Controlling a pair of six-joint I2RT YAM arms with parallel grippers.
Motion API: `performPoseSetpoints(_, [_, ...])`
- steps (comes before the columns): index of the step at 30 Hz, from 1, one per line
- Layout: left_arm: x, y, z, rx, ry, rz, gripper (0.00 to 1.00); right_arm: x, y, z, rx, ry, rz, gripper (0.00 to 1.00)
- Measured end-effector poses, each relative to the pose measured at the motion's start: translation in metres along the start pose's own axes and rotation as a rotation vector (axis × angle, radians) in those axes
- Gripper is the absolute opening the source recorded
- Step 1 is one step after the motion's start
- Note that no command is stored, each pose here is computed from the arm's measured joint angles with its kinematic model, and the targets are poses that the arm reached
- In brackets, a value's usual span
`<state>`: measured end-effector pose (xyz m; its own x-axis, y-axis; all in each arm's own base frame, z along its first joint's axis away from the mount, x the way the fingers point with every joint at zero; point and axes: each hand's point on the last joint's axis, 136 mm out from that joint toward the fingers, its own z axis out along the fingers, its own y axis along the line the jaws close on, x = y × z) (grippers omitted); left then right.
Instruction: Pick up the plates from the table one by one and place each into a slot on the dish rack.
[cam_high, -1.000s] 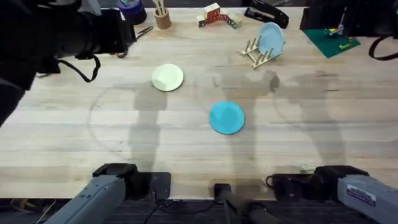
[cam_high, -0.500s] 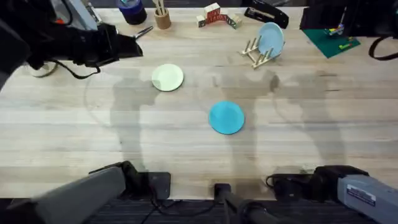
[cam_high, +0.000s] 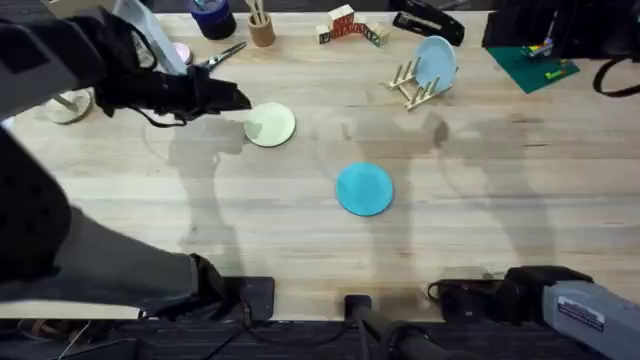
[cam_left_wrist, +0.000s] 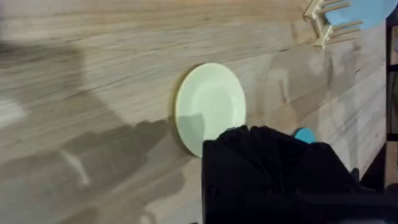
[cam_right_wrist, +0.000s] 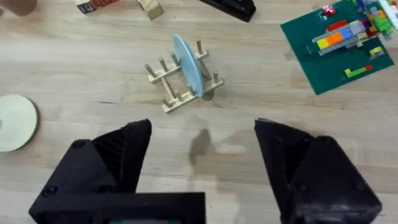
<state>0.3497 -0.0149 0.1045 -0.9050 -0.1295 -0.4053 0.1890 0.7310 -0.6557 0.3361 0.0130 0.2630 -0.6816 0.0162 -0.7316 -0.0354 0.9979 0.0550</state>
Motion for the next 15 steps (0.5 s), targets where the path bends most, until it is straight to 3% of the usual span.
performPoseSetpoints(6, [0.007, 0.019, 0.02, 0.026, 0.033, -0.033, 0.04, 0.0, 0.0, 0.0, 0.0, 0.0, 0.0, 0.996])
performPoseSetpoints(15, [0.014, 0.032, 0.035, 0.056, 0.057, -0.066, 0.041, 0.0, 0.0, 0.0, 0.0, 0.0, 0.0, 0.996])
